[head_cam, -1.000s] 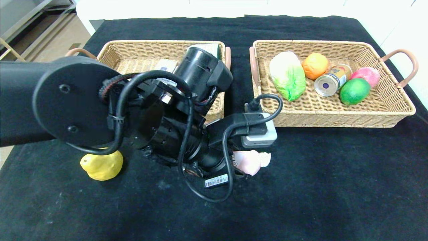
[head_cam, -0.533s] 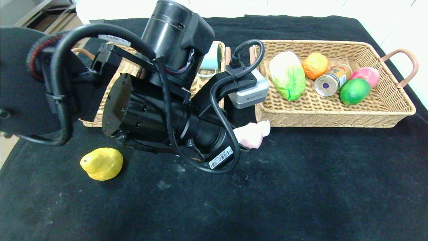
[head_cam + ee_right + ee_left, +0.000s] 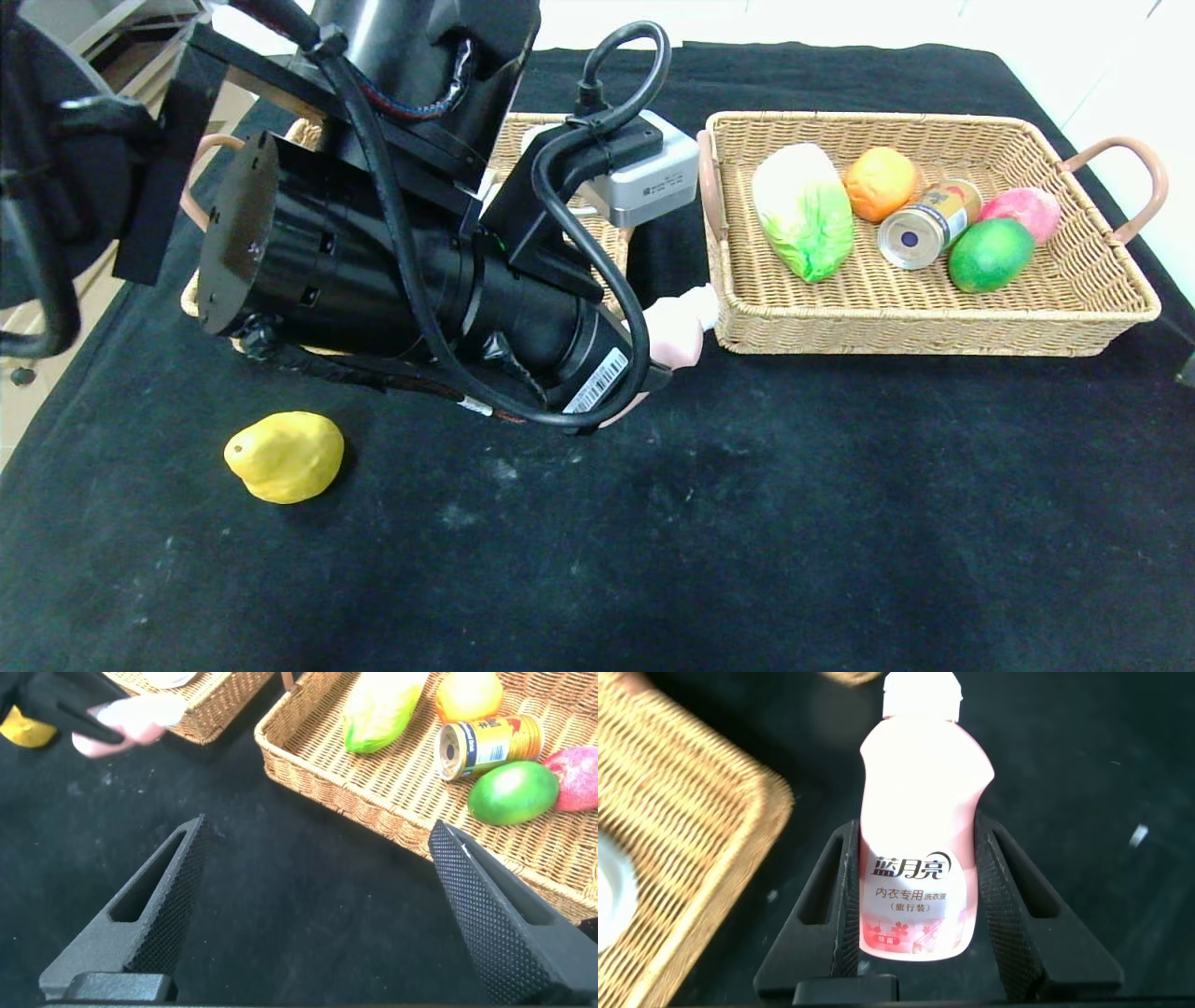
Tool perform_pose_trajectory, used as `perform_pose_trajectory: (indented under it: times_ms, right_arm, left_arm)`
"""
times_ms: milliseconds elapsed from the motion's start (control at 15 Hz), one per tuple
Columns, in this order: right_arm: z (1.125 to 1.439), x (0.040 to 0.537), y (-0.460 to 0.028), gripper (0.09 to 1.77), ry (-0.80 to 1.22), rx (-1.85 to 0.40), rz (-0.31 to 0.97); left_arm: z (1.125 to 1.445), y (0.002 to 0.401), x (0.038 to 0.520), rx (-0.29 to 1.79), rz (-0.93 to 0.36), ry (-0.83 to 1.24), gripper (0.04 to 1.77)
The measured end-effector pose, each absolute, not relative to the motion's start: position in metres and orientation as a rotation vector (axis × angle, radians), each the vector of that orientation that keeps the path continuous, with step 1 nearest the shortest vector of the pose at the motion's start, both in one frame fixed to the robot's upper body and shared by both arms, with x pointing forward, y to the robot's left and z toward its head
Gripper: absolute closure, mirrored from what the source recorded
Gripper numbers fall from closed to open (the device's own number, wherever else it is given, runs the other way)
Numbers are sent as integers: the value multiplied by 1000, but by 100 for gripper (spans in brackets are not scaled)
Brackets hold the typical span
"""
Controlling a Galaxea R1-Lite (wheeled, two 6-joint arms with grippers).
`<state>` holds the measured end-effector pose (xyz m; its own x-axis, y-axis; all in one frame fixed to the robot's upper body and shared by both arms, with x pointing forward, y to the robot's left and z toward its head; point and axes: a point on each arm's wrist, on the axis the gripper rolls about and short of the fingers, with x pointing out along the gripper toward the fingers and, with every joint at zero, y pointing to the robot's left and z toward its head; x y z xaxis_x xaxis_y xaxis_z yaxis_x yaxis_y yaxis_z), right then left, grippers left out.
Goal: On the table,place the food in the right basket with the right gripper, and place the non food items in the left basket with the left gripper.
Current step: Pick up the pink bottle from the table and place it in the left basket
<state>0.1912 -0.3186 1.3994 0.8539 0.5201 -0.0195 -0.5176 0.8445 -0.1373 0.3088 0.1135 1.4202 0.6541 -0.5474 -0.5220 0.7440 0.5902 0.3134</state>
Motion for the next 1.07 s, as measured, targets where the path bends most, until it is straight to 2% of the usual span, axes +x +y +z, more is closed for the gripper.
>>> perform_pose_trajectory:
  times_ms: [533,800,1067]
  right_arm:
    - [1397,190,-318,15,-13,-145,562]
    - [1396,190,-318,15,-12,-145,568]
    - [1397,190,-317,15,-14,-145,570]
  left_arm:
    - [1447,145,330,321,-583,375,98]
    - [1463,159,353,248,-485,289,98]
    - [1461,161,376,230,-434,258,98]
